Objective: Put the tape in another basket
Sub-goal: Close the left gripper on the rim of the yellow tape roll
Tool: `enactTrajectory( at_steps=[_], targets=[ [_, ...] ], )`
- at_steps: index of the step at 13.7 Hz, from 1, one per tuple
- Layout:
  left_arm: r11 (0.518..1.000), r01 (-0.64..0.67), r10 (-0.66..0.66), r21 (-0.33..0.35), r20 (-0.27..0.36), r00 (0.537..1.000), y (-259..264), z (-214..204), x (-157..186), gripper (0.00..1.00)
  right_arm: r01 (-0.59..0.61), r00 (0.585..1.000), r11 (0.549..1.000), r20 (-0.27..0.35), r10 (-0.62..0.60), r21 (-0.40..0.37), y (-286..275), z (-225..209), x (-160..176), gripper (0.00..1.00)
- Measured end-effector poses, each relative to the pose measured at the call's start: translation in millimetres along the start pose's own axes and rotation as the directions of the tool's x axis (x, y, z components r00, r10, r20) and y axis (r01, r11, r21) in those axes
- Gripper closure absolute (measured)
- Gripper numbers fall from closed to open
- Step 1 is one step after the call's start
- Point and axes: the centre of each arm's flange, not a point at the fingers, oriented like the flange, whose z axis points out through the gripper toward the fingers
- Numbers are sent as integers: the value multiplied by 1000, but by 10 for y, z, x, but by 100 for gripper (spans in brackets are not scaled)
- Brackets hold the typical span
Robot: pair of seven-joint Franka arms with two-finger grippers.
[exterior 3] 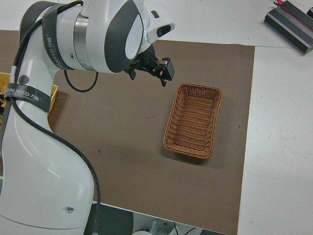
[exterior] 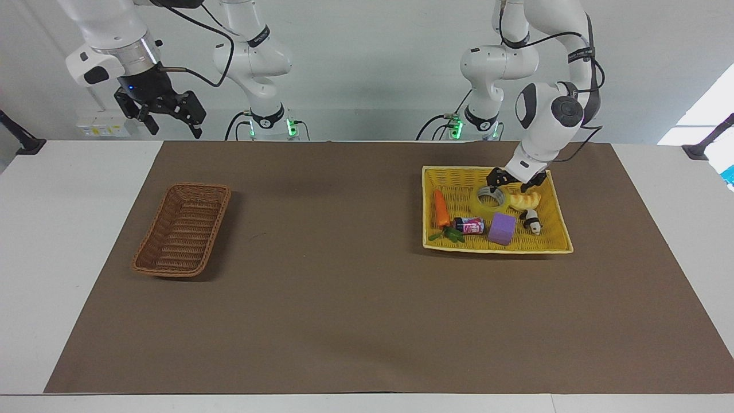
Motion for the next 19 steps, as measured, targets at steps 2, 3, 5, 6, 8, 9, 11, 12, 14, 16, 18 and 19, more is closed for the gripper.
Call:
enactTrajectory(
  at_steps=[2, 3, 5, 6, 8, 9, 11, 12, 14, 16, 18, 19],
  targets=[
    [1000, 3, -3, 0, 0, 1000, -6, 6, 3, 8, 0, 1000, 1000, 0, 0, 0, 2, 0, 0, 0],
    [1000, 7, -7, -1, -1, 1000, -9, 5, 4, 15, -1, 1000, 1000, 0, 1, 0, 3, 0, 0, 0],
    [1000, 16, -16, -2, -4, 1000, -29, 1, 9, 45, -1, 1000, 1000, 0, 1, 0, 3, 1, 0, 0],
    [1000, 18, -18, -3, -8, 1000, -34, -4, 14, 56, -1, 1000, 1000, 0, 1, 0, 3, 1, 0, 0],
    [1000, 18, -18, -2, -10, 1000, -30, -8, 17, 64, -1, 1000, 1000, 0, 1, 0, 4, 1, 0, 0],
    [1000, 18, -18, -2, -10, 1000, -29, -8, 17, 64, -1, 1000, 1000, 0, 1, 0, 5, 1, 0, 0],
    [1000, 19, -19, -2, -10, 1000, -29, -8, 17, 64, -4, 1000, 1000, 0, 4, 0, 19, 1, 1, 0],
    [1000, 18, -18, -2, -10, 1000, -28, -8, 17, 64, -5, 1000, 1000, 0, 5, 0, 25, 1, 2, 0],
    [1000, 16, -16, -2, -10, 1000, -18, -10, 17, 64, -5, 1000, 1000, 0, 5, 0, 27, 1, 2, 0],
    [1000, 18, -18, 0, 0, 1000, 57, -42, 20, 64, -5, 1000, 1000, 0, 5, 0, 27, 1, 2, 0],
    [999, 38, -38, 6, 20, 999, 204, -106, 20, 72, -5, 1000, 1000, 0, 5, 0, 27, 1, 2, 0],
    [999, 36, -37, 10, 26, 999, 283, -125, 13, 72, -5, 1000, 1000, 0, 5, 0, 27, 0, 1, 0]
  ],
)
